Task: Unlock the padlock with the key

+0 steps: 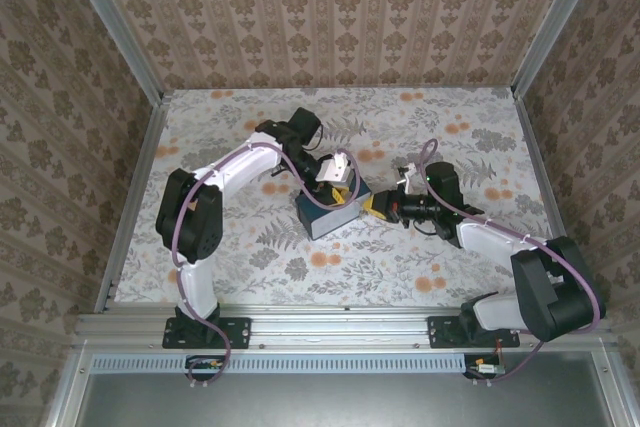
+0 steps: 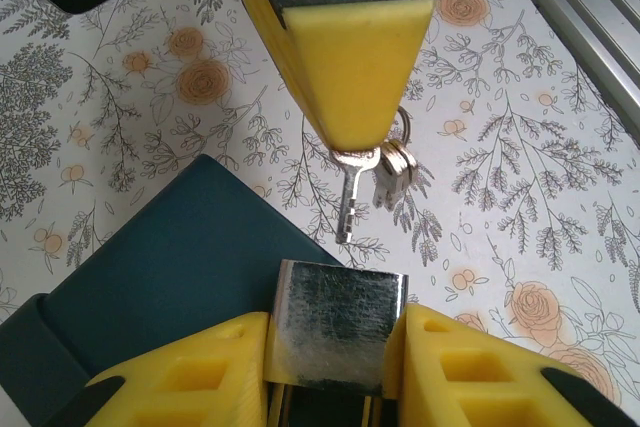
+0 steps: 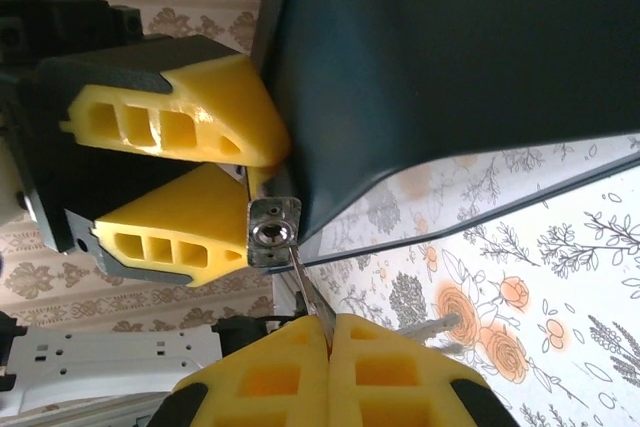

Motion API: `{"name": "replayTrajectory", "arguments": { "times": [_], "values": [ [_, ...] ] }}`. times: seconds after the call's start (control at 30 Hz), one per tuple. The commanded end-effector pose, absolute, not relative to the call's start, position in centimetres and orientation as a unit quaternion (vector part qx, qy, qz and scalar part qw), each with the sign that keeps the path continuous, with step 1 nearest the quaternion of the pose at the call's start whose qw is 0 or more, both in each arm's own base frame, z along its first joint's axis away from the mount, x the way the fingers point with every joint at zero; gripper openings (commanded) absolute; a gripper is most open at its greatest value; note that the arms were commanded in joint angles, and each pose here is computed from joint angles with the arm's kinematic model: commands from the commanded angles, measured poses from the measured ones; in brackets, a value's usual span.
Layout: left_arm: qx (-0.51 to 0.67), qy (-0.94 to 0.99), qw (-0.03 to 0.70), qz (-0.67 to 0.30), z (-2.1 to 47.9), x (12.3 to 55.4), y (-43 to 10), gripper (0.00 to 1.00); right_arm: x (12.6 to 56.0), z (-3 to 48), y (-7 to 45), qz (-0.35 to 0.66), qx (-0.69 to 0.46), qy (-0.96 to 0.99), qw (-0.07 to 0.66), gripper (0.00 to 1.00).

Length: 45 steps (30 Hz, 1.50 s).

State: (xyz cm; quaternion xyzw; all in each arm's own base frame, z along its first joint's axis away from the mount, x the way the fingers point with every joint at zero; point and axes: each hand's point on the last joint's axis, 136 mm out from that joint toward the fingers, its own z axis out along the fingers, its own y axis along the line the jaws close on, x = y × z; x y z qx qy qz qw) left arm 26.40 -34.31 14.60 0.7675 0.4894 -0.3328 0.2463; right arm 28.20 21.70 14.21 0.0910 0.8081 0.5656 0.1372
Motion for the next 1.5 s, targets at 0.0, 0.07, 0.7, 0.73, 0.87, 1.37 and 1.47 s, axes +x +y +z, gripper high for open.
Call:
{"name": "replayTrajectory", "arguments": {
  "times": [0.0,0.07,0.7,0.73,0.87,1.37,1.47],
  "values": [
    [0.764,0.530,0.195,-0.313,11.34,26.14,-32.79,0.31,28.10,15.36,21.84,0.585,0.077,0.795,0.143,0.00],
    [0.763,0.530,0.197,-0.313,11.52,26.21,-32.79,0.31,28.10,15.40,21.87,0.584,0.076,0.795,0.142,0.00],
    [0.763,0.531,0.197,-0.312,11.37,26.13,-32.69,0.30,28.16,15.38,22.02,0.585,0.072,0.795,0.141,0.00],
    [0.762,0.532,0.197,-0.312,11.36,26.16,-32.67,0.30,28.22,15.35,22.08,0.585,0.072,0.795,0.140,0.00],
    [0.761,0.534,0.197,-0.313,11.28,26.19,-32.65,0.31,28.31,15.39,22.35,0.586,0.069,0.795,0.140,0.00],
    [0.761,0.532,0.201,-0.311,11.39,26.27,-32.75,0.31,28.43,15.46,22.64,0.583,0.064,0.798,0.141,0.00],
    [0.762,0.532,0.202,-0.311,11.45,26.26,-32.81,0.31,28.52,15.57,22.69,0.584,0.063,0.797,0.143,0.00]
  ]
}}
